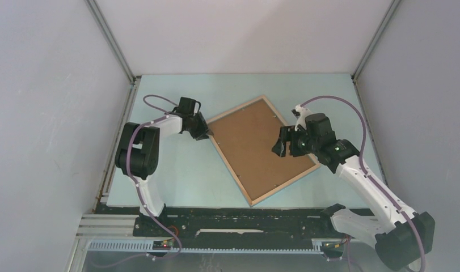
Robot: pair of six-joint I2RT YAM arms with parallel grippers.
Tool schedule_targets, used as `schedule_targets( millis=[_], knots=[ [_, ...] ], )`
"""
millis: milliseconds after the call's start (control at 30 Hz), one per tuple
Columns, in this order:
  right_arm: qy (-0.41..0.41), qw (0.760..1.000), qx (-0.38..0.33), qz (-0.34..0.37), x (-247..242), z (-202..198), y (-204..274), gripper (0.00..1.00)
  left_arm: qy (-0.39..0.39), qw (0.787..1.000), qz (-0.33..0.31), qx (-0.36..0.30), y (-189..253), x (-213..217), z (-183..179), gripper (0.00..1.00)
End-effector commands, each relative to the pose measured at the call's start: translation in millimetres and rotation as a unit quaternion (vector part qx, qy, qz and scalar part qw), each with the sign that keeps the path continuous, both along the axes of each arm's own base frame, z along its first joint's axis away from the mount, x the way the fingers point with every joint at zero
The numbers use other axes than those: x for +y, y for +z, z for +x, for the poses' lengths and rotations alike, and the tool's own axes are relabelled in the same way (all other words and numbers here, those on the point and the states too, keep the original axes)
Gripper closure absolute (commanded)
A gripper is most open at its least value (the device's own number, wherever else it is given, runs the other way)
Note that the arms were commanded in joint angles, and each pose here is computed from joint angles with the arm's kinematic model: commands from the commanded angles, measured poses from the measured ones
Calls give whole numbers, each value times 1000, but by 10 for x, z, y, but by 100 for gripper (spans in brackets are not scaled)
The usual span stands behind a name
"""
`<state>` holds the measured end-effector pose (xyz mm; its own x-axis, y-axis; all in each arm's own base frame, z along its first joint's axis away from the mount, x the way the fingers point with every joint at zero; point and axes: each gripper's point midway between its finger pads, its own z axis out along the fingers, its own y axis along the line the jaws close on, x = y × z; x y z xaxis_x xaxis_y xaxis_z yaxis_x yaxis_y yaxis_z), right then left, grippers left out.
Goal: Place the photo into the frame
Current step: Install the photo frame at the center of the board, then turn over the photo frame at the center of the board.
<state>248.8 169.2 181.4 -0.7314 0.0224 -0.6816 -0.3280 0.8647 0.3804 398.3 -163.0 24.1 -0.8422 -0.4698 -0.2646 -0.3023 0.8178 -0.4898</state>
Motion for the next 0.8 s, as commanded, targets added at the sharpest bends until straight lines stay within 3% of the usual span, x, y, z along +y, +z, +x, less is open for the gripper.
schedule_targets(
  millis=[0,133,233,467,767],
  knots=[
    [35,999,21,0,39,-151,-162,15,-14,998,-6,-61,473,31,-23,53],
    [74,996,43,10,264,-255,-287,12,-18,997,-8,-80,707,63,-156,32],
    [96,993,63,4,494,-323,-425,12,-22,996,-9,-85,801,92,-304,25],
    [152,983,100,-28,1142,-629,-769,12,-26,995,14,-93,912,257,-711,20],
    [170,965,93,-178,1443,-874,-1190,26,-27,997,-21,-69,756,217,-1135,18]
  ],
)
